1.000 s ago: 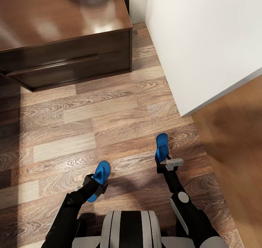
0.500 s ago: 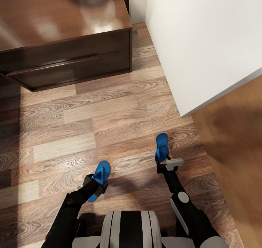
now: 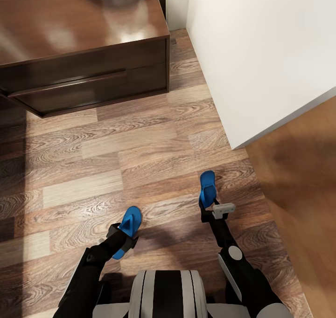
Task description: In the bedroom, move the book from the bed onto either nightstand, and place the two sandals side by side next to the bed.
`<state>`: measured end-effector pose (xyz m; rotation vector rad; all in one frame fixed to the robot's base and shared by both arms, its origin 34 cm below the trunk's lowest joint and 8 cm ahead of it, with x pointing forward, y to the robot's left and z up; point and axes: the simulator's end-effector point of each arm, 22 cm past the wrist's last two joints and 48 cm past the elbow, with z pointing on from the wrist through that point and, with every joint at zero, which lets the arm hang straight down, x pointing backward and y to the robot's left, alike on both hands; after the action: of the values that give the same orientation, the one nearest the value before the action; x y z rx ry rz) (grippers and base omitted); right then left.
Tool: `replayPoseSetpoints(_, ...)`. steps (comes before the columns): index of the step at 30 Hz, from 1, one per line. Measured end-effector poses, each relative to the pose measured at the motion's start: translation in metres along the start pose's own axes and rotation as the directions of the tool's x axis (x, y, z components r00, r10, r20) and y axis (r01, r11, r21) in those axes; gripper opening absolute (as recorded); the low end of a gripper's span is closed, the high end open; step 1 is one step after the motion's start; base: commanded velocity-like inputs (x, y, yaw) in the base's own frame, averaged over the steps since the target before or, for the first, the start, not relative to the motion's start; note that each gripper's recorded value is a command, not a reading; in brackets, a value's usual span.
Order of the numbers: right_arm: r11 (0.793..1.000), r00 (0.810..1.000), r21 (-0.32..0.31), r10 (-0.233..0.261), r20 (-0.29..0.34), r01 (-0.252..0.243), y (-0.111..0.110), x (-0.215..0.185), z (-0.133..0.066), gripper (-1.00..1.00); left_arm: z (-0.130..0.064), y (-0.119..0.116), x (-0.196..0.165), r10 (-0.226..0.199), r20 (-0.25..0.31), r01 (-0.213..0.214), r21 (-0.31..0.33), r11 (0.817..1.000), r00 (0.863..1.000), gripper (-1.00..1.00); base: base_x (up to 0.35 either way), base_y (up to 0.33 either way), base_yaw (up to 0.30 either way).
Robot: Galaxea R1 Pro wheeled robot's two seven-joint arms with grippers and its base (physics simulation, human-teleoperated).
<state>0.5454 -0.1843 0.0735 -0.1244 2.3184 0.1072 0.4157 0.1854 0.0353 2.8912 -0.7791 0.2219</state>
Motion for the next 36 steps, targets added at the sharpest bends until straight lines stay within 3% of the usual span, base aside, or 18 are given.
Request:
replayPoseSetpoints(10, 1.000, 1.000, 0.000, 0.001, 0.000, -0.001, 0.000, 0.000, 0.000, -1.00, 0.001, 0.002, -0.002, 0.000, 0.004, 0.000, -0.006, 1.000, 1.000, 1.00, 0.000, 0.000, 0.000)
replayPoseSetpoints(19, 1.000, 1.000, 0.001, 0.004, 0.000, -0.004, 0.000, 0.000, 0.000, -1.00, 0.012, 0.036, -0.015, 0.035, -0.031, -0.038, -0.081, 0.996, 0.999, 1.00, 0.000, 0.000, 0.000)
replayPoseSetpoints(36, 1.000, 1.000, 0.003, 0.006, 0.000, -0.006, 0.000, 0.000, 0.000, -1.00, 0.013, 0.039, -0.016, 0.039, -0.036, -0.042, -0.084, 0.996, 0.999, 1.00, 0.000, 0.000, 0.000)
